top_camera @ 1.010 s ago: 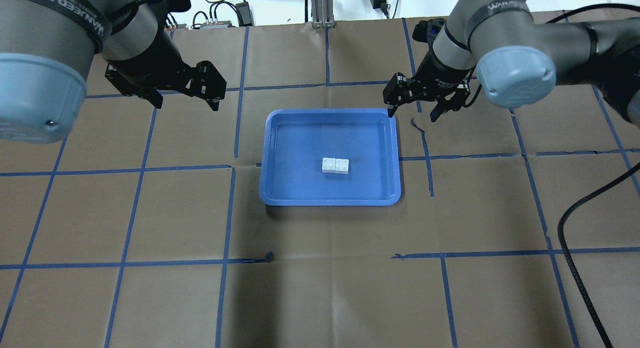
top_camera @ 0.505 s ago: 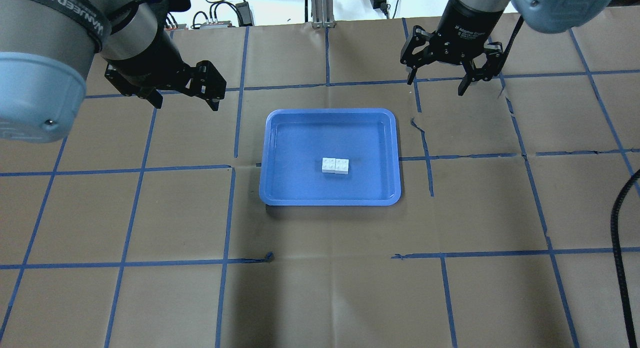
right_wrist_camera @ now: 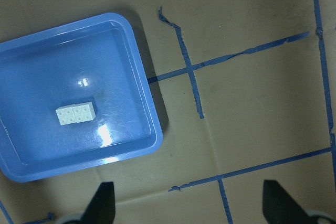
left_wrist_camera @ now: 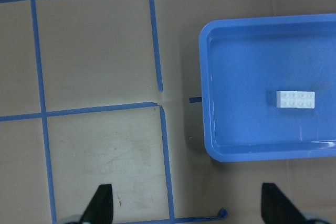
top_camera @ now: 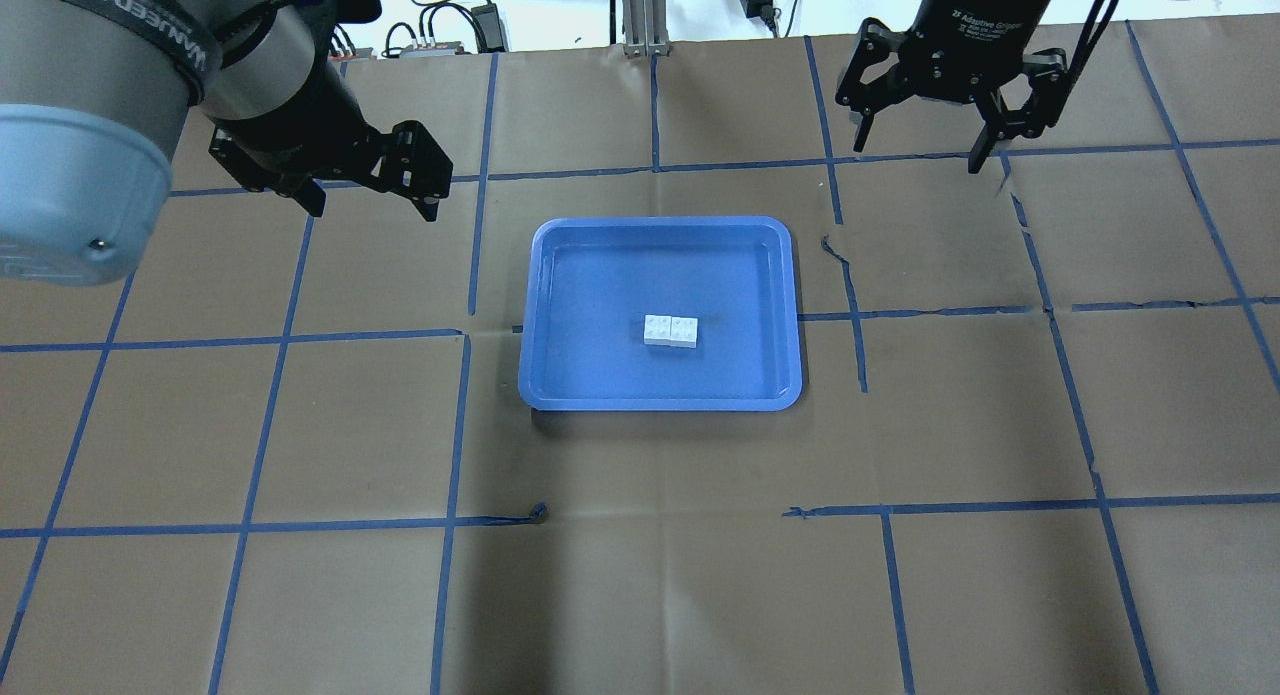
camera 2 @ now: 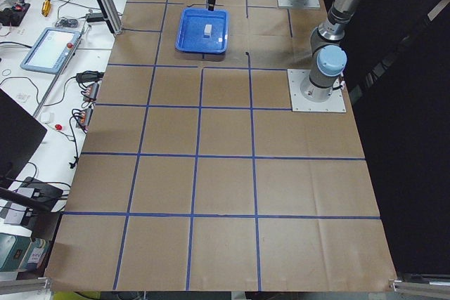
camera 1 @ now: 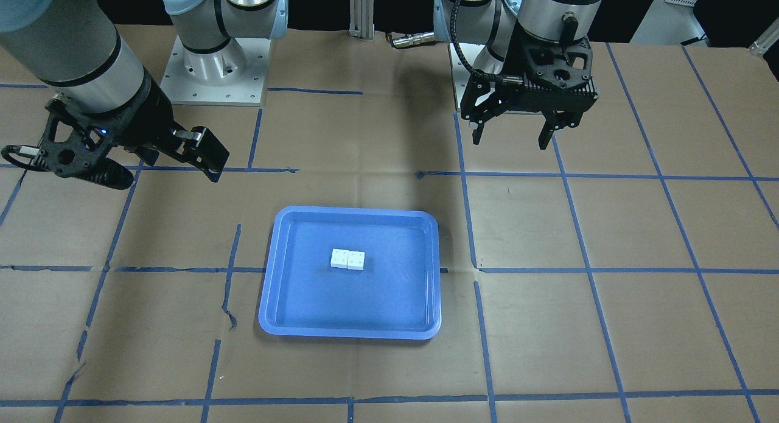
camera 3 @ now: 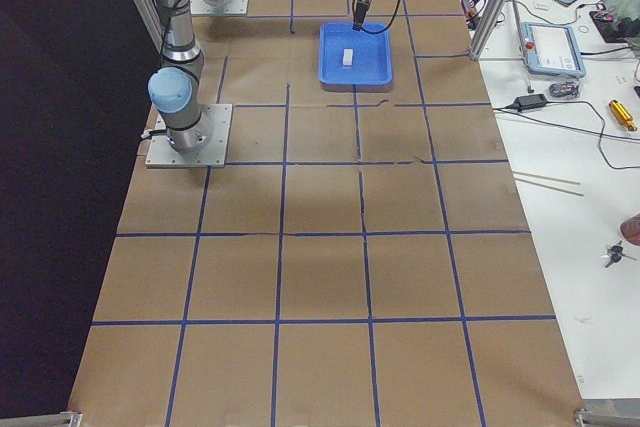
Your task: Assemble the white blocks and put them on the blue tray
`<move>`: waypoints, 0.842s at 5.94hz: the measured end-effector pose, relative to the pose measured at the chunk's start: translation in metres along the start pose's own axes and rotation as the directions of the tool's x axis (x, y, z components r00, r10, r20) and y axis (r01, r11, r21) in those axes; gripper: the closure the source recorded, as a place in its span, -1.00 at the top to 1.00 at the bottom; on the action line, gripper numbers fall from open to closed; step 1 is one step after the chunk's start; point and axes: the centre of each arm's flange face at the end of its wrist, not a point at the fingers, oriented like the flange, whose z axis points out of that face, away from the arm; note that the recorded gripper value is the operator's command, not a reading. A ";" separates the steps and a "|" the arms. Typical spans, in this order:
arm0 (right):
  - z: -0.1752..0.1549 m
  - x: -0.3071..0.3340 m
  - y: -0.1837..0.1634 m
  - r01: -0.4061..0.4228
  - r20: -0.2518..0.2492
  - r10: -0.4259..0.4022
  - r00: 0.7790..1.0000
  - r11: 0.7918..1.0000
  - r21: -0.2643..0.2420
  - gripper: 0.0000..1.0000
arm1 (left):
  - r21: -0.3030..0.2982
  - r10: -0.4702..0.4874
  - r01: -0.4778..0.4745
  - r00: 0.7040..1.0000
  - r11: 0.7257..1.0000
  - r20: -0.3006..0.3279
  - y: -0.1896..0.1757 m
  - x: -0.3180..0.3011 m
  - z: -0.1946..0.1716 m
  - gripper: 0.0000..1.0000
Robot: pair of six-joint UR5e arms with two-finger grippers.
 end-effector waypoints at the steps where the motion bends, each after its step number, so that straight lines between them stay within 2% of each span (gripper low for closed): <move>1: -0.003 0.002 0.001 -0.014 -0.011 0.014 1.000 1.000 0.016 1.00 | 0.000 0.000 0.000 1.000 1.000 0.000 0.000 0.000 0.000 0.99; 3: -0.003 0.005 -0.004 -0.024 -0.050 0.026 0.998 0.998 0.050 1.00 | -0.001 0.000 0.000 1.000 1.000 0.001 0.000 0.000 0.000 0.99; 5: -0.003 0.005 -0.005 -0.023 -0.052 0.026 0.998 0.998 0.053 1.00 | -0.001 0.000 0.000 1.000 1.000 0.001 0.000 0.000 0.000 0.99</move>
